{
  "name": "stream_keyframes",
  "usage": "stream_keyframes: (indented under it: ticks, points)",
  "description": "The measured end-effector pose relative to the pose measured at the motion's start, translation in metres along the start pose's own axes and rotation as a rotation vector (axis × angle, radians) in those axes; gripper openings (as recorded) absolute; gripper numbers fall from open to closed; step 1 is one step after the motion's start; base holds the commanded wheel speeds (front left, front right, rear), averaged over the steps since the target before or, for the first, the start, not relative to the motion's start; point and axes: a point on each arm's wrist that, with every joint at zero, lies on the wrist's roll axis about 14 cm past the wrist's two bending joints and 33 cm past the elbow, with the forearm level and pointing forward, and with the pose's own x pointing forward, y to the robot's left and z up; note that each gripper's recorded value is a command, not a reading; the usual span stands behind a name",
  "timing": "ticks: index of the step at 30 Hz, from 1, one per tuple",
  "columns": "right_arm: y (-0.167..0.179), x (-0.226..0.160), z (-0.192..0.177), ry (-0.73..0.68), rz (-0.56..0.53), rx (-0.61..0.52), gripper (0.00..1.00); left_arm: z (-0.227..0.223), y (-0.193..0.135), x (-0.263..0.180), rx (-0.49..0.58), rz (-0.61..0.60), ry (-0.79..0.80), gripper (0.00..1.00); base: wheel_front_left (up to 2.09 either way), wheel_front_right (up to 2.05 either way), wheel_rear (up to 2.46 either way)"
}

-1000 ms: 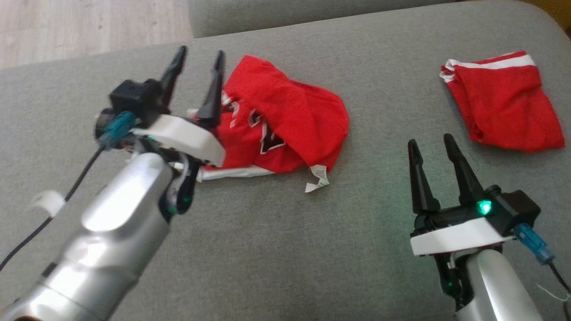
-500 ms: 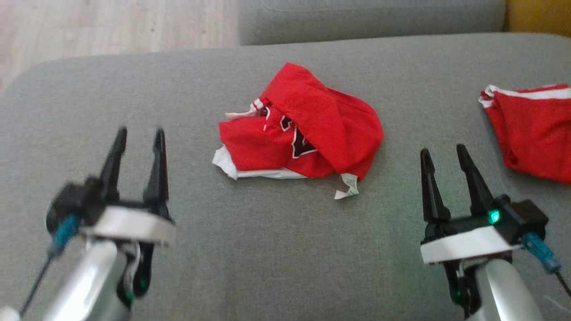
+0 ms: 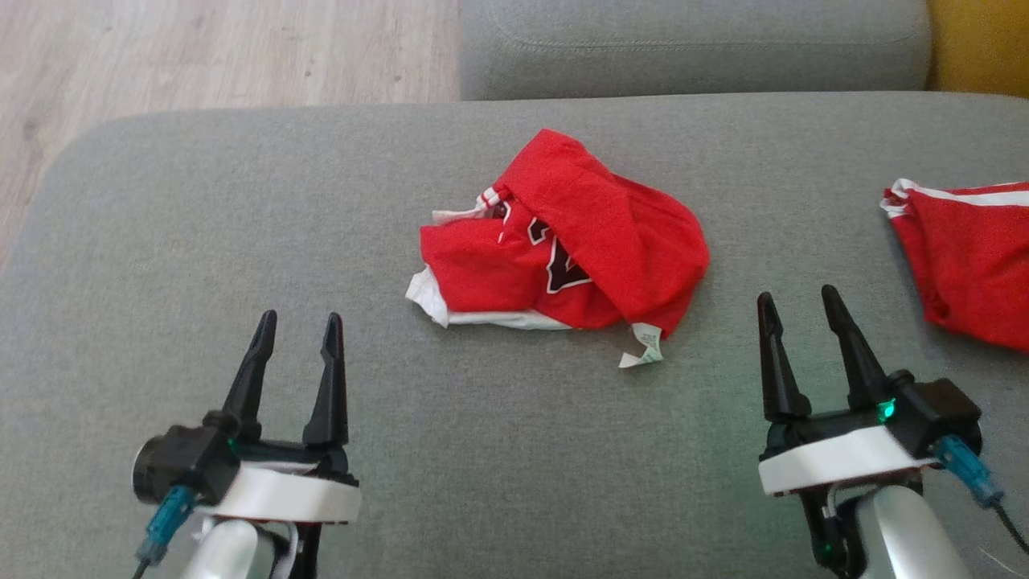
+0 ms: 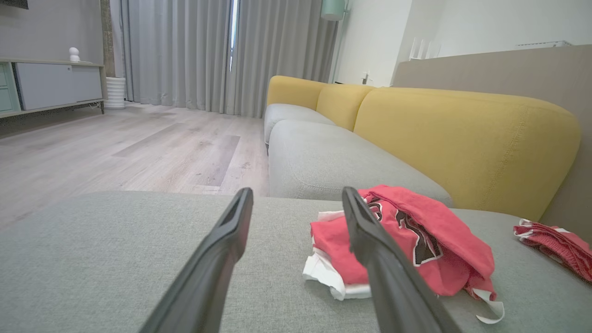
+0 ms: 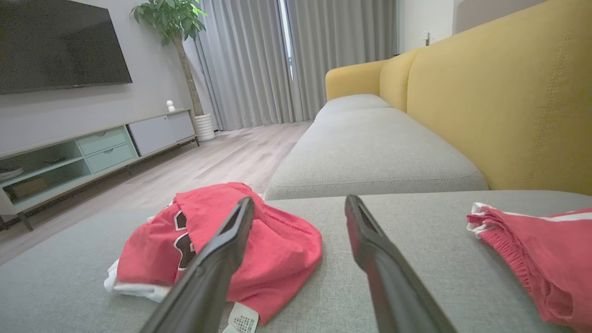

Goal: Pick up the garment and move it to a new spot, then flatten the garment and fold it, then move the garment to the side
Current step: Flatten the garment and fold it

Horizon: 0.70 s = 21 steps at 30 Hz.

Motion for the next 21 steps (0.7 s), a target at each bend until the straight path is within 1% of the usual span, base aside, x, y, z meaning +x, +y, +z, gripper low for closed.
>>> stream_keyframes:
  ticks: [3, 6, 12, 16, 21]
  points:
    - [0.003, 0.002, -0.012, 0.036, 0.013, -0.012, 1.0, -0.004, 0.001, 0.0, 0.0, 0.001, 0.007, 1.0, 0.0, 0.0, 0.0]
    - [0.006, 0.003, -0.035, 0.11, 0.028, -0.024, 1.0, -0.01, 0.006, 0.0, -0.014, 0.02, 0.02, 1.0, 0.0, 0.0, 0.0]
    - [0.035, 0.018, -0.076, 0.257, 0.144, -0.076, 1.0, -0.021, 0.012, -0.001, -0.026, 0.043, 0.044, 1.0, 0.0, 0.0, 0.0]
    - [0.041, 0.036, -0.092, 0.323, 0.184, -0.124, 1.0, -0.019, 0.016, 0.003, -0.033, 0.053, 0.035, 1.0, 0.0, 0.0, 0.0]
    - [0.047, 0.046, -0.118, 0.419, 0.231, -0.184, 1.0, -0.017, 0.029, 0.003, -0.028, 0.093, 0.03, 1.0, 0.0, 0.0, 0.0]
